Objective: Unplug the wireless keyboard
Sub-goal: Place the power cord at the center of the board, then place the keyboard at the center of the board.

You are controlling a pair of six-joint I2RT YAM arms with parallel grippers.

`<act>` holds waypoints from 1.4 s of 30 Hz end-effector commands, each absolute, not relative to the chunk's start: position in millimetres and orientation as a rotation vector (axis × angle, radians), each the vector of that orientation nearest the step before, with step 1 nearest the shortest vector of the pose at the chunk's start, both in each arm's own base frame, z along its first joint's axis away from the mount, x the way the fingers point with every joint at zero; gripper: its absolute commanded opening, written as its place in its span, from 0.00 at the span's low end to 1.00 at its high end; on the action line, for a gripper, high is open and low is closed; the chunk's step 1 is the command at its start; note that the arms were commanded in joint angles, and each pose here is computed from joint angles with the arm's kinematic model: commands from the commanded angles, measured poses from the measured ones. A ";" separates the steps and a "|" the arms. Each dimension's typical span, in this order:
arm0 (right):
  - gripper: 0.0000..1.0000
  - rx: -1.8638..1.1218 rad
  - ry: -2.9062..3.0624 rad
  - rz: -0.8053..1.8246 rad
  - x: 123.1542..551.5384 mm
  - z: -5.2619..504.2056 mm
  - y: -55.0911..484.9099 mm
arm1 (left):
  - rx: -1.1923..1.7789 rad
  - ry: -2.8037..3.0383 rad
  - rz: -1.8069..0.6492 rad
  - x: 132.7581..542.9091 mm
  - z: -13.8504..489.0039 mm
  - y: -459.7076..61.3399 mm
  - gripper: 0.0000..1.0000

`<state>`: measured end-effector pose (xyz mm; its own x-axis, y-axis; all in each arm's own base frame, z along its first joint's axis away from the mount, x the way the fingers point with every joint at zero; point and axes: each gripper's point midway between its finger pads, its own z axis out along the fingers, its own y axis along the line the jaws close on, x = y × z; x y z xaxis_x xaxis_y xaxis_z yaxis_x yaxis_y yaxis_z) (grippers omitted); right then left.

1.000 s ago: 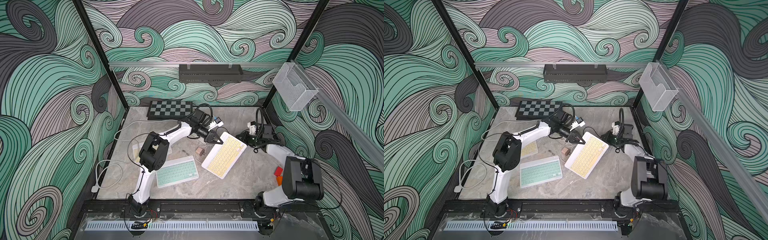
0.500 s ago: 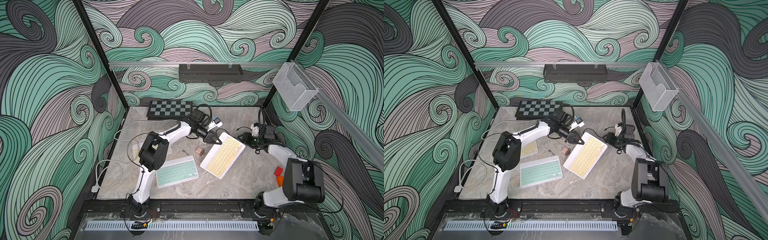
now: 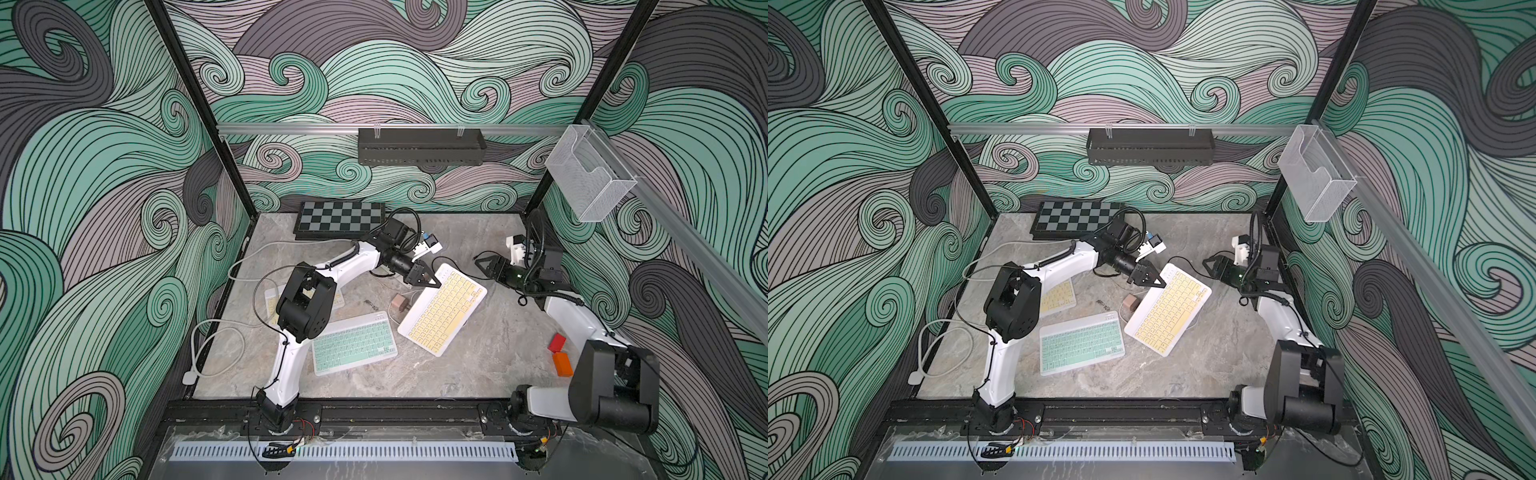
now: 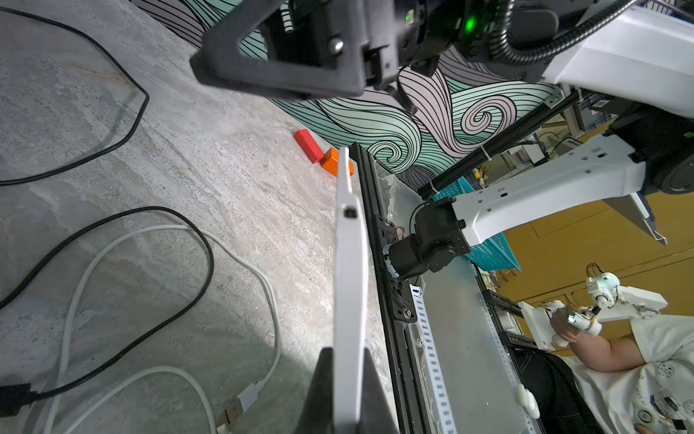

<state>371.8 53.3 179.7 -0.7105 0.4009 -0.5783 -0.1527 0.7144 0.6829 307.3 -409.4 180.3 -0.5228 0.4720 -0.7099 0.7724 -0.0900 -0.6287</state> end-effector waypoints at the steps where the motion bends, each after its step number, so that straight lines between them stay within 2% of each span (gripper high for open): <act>1: 0.68 -0.103 1.980 1.166 355.7 231.0 86.2 | 1.416 1.735 -1.660 305.1 241.3 -397.0 0.00; 3: 0.68 -0.204 1.926 1.222 347.8 245.7 97.9 | 1.432 1.742 -1.656 304.4 242.7 -392.3 0.00; 9: 0.55 -0.365 1.939 1.318 339.8 249.0 131.3 | 1.448 1.766 -1.643 301.9 240.4 -390.4 0.00; 13: 0.57 -0.416 1.932 1.336 334.0 249.5 140.3 | 1.447 1.766 -1.638 301.8 240.9 -390.5 0.00; 17: 0.68 -0.299 1.967 1.157 344.6 249.6 125.0 | 1.437 1.805 -1.613 304.5 235.2 -395.2 0.00; 22: 0.73 0.058 2.011 0.811 361.7 244.8 66.5 | 1.425 1.845 -1.559 299.5 219.3 -419.5 0.00; 27: 0.74 0.466 1.986 0.671 353.7 235.8 -5.3 | 1.493 1.868 -1.531 279.4 201.7 -452.6 0.00; 35: 0.74 0.561 2.020 0.570 339.7 230.2 -21.6 | 1.531 1.879 -1.572 268.3 177.4 -497.5 0.00; 42: 0.75 0.636 2.060 0.499 328.8 207.3 -33.1 | 1.513 1.970 -1.533 272.6 128.0 -528.1 0.00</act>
